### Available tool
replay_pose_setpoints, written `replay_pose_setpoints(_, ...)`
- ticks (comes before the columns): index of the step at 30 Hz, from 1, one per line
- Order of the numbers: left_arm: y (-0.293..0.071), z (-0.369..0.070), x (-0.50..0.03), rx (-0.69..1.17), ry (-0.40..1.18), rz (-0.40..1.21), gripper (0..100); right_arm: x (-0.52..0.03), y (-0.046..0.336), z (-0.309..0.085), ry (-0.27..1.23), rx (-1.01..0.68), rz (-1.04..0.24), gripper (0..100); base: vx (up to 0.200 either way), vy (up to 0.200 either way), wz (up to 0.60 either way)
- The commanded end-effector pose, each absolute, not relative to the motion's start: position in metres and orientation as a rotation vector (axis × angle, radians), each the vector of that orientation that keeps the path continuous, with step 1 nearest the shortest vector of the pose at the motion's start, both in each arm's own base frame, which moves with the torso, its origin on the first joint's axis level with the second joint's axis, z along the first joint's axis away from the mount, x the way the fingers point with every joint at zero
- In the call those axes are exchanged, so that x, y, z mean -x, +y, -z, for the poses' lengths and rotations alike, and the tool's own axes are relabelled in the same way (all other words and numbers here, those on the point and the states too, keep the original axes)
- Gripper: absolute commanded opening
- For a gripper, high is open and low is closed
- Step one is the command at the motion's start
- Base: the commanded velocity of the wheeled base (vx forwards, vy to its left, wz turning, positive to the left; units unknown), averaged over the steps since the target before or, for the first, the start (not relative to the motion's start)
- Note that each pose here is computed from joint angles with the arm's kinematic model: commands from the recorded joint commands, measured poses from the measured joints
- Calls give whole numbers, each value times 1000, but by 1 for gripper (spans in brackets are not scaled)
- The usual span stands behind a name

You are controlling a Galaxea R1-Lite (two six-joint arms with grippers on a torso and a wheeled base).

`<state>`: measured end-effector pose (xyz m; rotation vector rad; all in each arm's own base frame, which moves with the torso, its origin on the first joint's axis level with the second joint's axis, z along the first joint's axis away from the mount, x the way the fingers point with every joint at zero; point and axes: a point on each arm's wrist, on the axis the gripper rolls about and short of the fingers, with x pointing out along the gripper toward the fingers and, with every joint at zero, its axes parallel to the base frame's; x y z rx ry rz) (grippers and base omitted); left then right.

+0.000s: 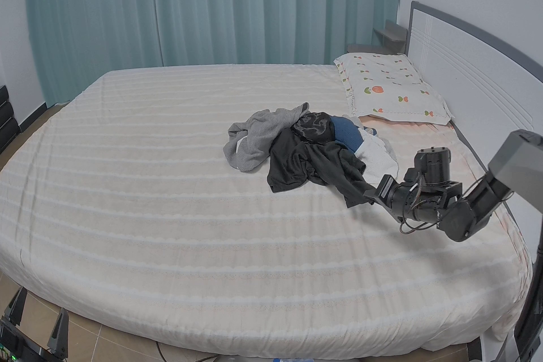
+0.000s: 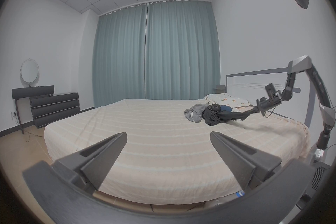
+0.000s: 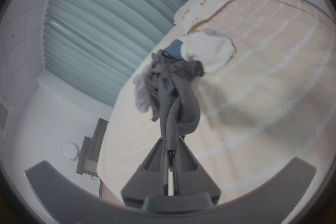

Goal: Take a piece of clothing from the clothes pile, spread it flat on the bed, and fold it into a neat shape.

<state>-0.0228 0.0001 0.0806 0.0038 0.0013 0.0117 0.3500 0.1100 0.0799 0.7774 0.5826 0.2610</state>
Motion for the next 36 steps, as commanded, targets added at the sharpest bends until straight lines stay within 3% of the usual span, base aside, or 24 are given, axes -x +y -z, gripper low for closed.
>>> replay_pose_setpoints(1,0,-76,23,-8,0,-12,100,-268,112,-177,336,-805,-456,0,0,0,0)
replay_pose_setpoints(12,-1,-86,25,-75,-58,42,100,-220,109,-240,160,-766,-579,0,0,0,0)
replay_pose_setpoints(13,-1,-124,33,-29,-195,36,100,-215,111,-243,153,-761,-600,0,0,0,0)
replay_pose_setpoints(15,-1,-179,32,111,-254,47,100,-214,113,-244,152,-757,-608,0,0,0,0)
replay_pose_setpoints(22,-4,-190,-16,20,0,175,100,-208,111,-257,103,-765,-638,0,0,0,0)
replay_pose_setpoints(24,-11,-181,-51,-9,192,335,100,-209,111,-267,70,-768,-651,0,0,0,0)
replay_pose_setpoints(26,-13,-179,-57,-7,228,358,100,-209,111,-269,67,-767,-653,0,0,0,0)
replay_pose_setpoints(30,-36,-159,-109,-19,469,491,100,-208,116,-269,72,-756,-678,0,0,0,0)
replay_pose_setpoints(36,-65,-134,-158,-14,572,555,100,-205,119,-274,57,-760,-702,0,0,0,0)
